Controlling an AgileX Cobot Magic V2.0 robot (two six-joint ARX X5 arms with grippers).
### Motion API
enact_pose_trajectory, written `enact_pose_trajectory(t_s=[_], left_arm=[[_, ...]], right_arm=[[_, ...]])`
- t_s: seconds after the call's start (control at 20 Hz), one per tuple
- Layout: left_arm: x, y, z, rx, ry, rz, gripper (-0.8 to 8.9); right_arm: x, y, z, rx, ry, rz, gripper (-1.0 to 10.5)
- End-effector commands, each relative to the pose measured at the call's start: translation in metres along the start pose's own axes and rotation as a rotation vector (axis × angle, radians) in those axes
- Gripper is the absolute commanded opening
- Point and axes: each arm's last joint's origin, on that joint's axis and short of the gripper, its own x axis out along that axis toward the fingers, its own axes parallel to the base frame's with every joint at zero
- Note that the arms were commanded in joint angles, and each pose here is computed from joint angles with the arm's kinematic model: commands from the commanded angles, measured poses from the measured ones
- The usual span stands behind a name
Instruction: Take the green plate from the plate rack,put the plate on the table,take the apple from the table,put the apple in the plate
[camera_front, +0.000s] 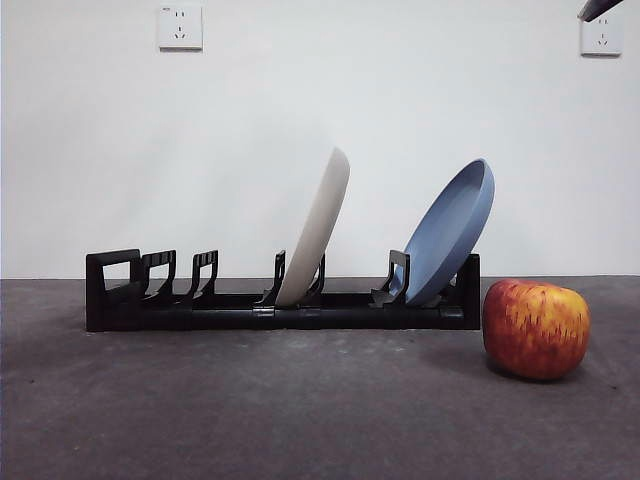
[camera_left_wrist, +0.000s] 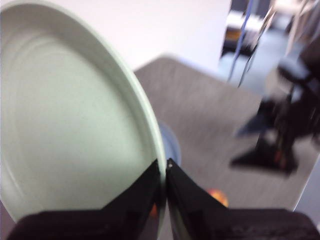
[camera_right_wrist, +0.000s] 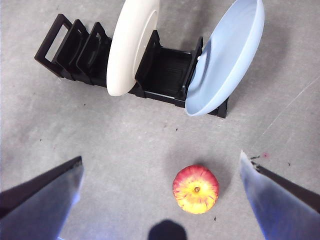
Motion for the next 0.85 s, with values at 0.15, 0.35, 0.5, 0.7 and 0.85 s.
enact_pose_trajectory(t_s=[0.15,0.35,0.5,0.7,0.85], left_arm=[[-0.011,-0.022,-0.059,0.060,0.211,0.048,-0.09],[-0.014,-0.031,-0.112,-0.002,0.347,0.059,-0.09],[0.008,-0.037,-0.151,-0.014,0.485,0.132,-0.09],[0.061,-0.045,-0.197,0.012,0.595,0.178,-0.09],[0.105,-0.052,-0.226,0.029,0.615,0.178,-0.09]], right_arm=[[0.000,0.000,0.001,0.001,-0.007,-0.002,7.8],[0.000,0.000,0.001,0.002,-0.005,-0.002,7.8],[0.000,0.000,0.001,0.002,-0.004,-0.002,7.8],[0.000,0.000,0.001,0.002,-0.004,-0.002,7.8],[0.000,0.000,0.001,0.002,-0.003,-0.002,7.8]])
